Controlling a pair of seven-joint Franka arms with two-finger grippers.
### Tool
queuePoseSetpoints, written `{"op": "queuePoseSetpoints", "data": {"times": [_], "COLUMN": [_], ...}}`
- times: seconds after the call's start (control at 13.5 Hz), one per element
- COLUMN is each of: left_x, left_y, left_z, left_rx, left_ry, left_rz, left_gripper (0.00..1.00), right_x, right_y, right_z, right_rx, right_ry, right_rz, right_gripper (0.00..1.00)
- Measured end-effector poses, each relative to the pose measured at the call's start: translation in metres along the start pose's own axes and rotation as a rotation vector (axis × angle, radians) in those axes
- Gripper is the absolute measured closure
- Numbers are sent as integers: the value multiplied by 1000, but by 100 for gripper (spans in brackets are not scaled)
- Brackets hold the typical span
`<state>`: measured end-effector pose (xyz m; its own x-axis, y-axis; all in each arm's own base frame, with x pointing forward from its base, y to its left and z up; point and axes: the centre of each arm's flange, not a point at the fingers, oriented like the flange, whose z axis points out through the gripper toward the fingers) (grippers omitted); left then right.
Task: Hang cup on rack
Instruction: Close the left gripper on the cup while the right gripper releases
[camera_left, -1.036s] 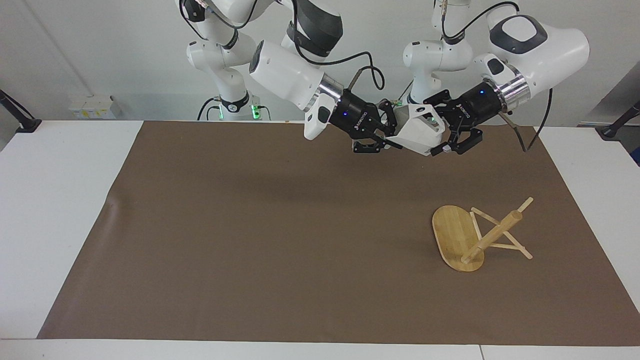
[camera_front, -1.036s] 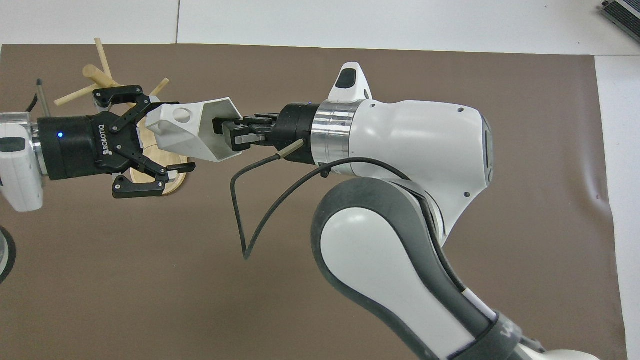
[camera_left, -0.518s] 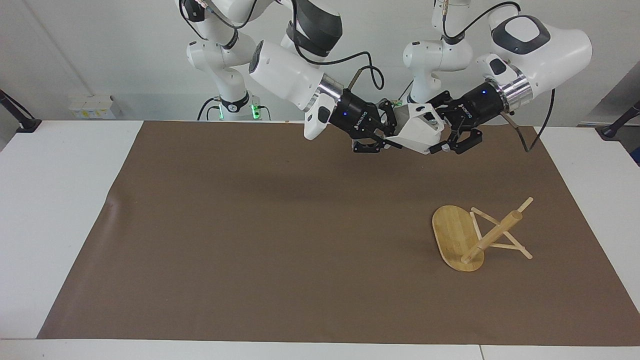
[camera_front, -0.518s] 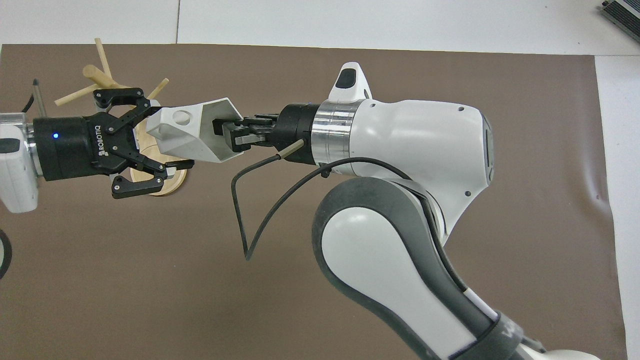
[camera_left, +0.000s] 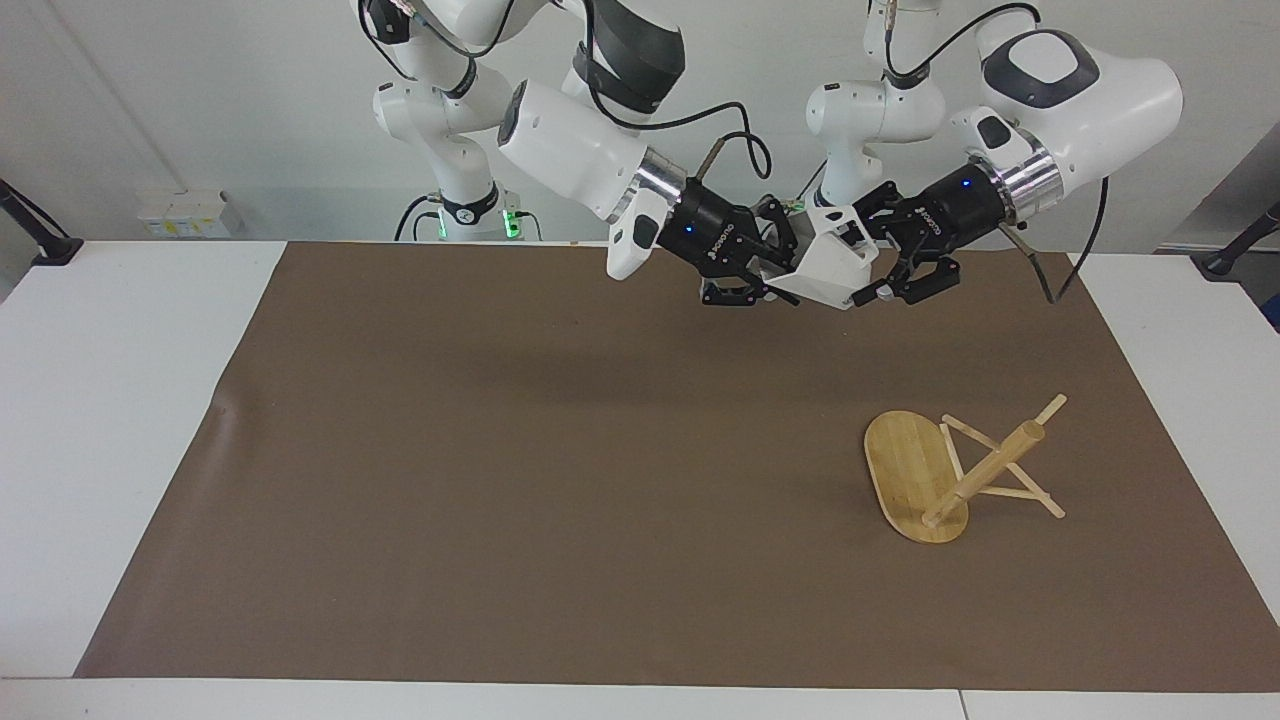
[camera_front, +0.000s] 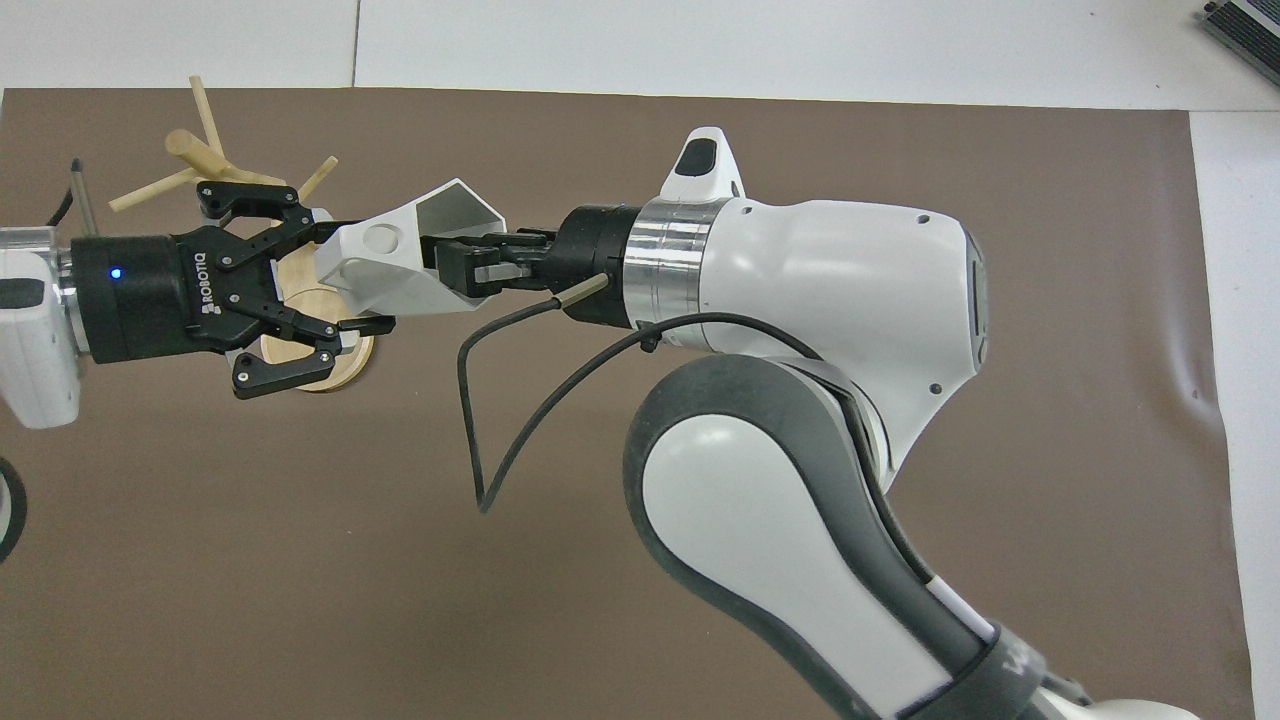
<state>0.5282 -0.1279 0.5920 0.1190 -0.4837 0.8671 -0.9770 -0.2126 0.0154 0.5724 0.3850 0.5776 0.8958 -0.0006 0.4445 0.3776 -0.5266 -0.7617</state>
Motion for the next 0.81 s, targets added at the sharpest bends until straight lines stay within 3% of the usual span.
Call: {"op": "queuePoseSetpoints", "data": {"times": [0.07, 0.15, 0.44, 0.67, 0.81], "left_x": [0, 1, 1, 2, 2], "left_y": [1, 1, 1, 2, 2], "left_z": [0, 0, 0, 0, -1], "left_rx": [-4, -5, -7, -8, -8], "left_ry": [1, 1, 2, 3, 3], "left_rz": [1, 1, 2, 3, 3], "left_gripper": [30, 30, 30, 30, 30], "right_x": [0, 0, 0, 2, 2], "right_y": [0, 0, 1, 2, 2], "right_z": [0, 0, 0, -2, -1], "right_rx": [-1, -1, -1, -6, -6], "right_ry": [0, 0, 2, 18, 17], "right_rz": [3, 4, 5, 7, 28], "right_gripper": [46, 42, 37, 2, 0]}}
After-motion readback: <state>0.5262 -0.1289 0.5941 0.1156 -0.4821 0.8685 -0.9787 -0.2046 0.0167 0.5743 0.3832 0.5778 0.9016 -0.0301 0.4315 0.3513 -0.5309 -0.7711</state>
